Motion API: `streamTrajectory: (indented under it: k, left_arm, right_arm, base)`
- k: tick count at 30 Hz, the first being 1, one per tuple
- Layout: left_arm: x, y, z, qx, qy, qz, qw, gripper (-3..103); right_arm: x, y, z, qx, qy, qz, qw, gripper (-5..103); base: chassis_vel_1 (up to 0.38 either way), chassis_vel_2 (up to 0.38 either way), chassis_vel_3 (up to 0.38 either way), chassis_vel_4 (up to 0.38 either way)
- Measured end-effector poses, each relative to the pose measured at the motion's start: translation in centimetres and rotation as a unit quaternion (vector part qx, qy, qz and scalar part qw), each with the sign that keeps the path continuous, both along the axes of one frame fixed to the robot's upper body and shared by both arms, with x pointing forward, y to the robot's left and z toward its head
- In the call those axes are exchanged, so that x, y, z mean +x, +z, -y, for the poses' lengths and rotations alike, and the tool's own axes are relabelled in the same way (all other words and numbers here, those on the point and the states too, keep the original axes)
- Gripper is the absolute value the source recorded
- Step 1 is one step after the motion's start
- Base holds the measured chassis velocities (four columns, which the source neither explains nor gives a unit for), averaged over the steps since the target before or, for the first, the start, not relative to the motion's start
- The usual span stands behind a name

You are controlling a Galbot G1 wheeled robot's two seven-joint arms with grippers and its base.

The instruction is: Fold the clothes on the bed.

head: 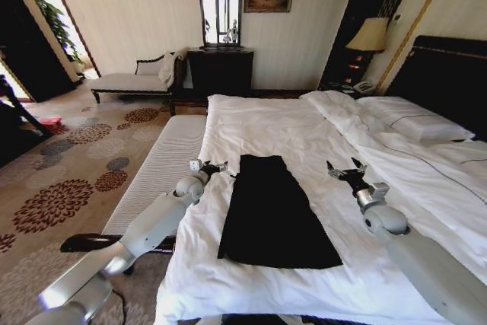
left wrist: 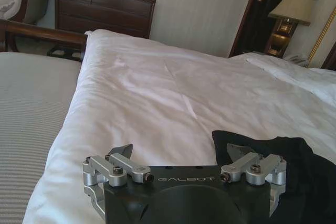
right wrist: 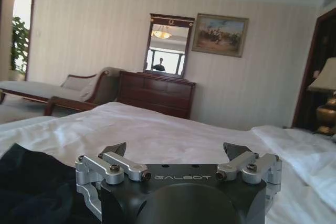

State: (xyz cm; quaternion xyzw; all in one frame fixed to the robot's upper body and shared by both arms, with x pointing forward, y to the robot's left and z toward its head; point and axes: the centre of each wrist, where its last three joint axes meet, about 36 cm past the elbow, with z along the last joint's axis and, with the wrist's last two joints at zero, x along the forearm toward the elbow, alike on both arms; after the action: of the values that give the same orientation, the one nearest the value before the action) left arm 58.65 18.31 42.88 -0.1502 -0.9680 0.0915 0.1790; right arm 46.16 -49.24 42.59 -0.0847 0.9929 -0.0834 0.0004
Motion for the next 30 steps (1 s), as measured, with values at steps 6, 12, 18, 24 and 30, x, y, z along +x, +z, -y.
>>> streamTrajectory:
  k: [6,12,18,24,30]
  left_arm:
    - [1.3,-0.1,1.0,-0.026,-0.023,-0.012,0.9993,100]
    - [3.3,0.5,2.7,-0.058,-0.049,-0.030,0.9966,100]
    - [6.4,0.5,5.5,-0.087,-0.067,-0.050,0.9926,100]
    - [8.3,0.0,9.2,-0.115,-0.090,-0.069,0.9869,100]
    - [9.0,-1.5,9.5,-0.091,-0.085,-0.073,0.9895,100]
  right_arm:
    - [2.1,1.3,1.5,0.128,0.111,-0.093,0.981,100]
    - [7.2,3.3,-0.1,0.218,0.168,-0.136,0.952,100]
    - [10.8,2.2,-1.0,0.237,0.183,-0.182,0.937,100]
    - [11.8,0.3,0.8,0.243,0.164,-0.209,0.933,100]
    - [12.2,-0.7,1.7,0.223,0.147,-0.225,0.937,100]
  base:
    - [0.000,0.000,0.000,0.000]
    - [0.000,0.000,0.000,0.000]
    - [0.000,0.000,0.000,0.000]
    - [0.000,0.000,0.000,0.000]
    - [0.000,0.000,0.000,0.000]
